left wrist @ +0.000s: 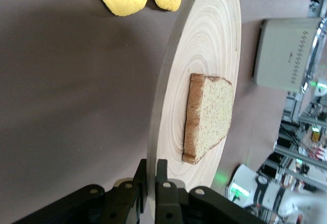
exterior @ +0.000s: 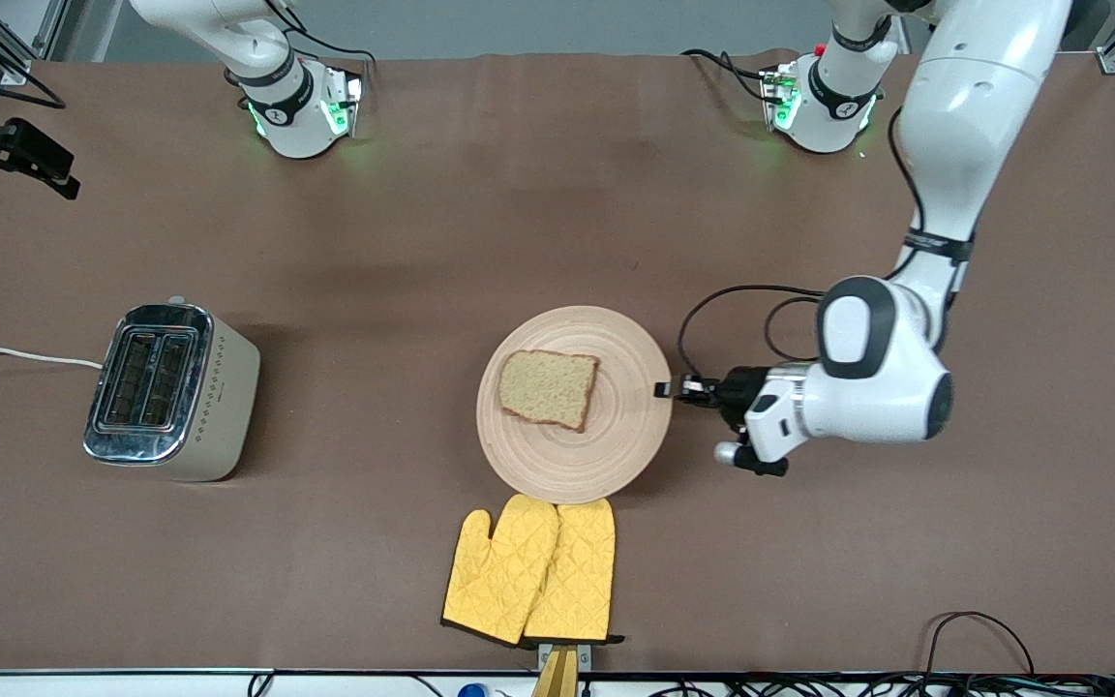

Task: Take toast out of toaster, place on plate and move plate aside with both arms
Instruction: 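Slide the wooden plate away from the toaster with the left gripper, then open the left gripper and withdraw it from the plate rim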

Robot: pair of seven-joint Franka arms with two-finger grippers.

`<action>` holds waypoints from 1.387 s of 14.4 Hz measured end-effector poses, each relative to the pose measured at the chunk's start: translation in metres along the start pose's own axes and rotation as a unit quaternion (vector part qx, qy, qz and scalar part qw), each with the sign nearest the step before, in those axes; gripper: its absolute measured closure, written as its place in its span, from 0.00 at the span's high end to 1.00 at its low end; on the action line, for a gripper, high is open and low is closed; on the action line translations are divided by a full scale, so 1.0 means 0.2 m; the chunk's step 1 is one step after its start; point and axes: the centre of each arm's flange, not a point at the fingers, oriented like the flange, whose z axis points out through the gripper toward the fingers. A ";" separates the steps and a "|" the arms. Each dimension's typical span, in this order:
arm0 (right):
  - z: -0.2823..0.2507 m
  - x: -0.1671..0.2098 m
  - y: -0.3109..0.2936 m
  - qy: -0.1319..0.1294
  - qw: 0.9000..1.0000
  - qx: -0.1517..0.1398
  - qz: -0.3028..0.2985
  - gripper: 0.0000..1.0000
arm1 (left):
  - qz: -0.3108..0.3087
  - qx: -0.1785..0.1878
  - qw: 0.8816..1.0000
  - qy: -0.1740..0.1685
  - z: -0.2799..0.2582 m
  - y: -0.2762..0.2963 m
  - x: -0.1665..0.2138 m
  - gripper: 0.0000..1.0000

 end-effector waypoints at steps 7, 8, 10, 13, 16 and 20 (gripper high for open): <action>0.00 0.00 0.00 0.001 1.000 0.011 0.001 1.00 | 0.045 -0.090 0.995 -0.026 -0.69 -0.75 -0.23 0.09; 0.00 0.00 0.00 0.001 1.000 0.011 0.002 1.00 | 0.043 -0.108 0.993 -0.019 -0.79 -0.92 -0.30 0.09; 0.00 0.00 0.00 0.000 1.000 0.011 0.002 1.00 | 0.035 -0.135 0.990 0.004 -0.93 -1.28 -0.43 0.09; 0.00 0.00 0.01 0.000 1.000 0.011 0.002 1.00 | 0.005 -0.133 0.991 0.012 -0.97 -1.69 -0.59 0.09; 0.00 0.00 0.01 0.000 1.000 0.011 0.003 1.00 | -0.025 -0.115 0.993 0.028 -0.98 -1.92 -0.66 0.09; 0.00 0.00 0.01 0.000 1.000 0.011 0.003 1.00 | -0.054 -0.083 0.994 0.036 -0.98 -2.12 -0.72 0.09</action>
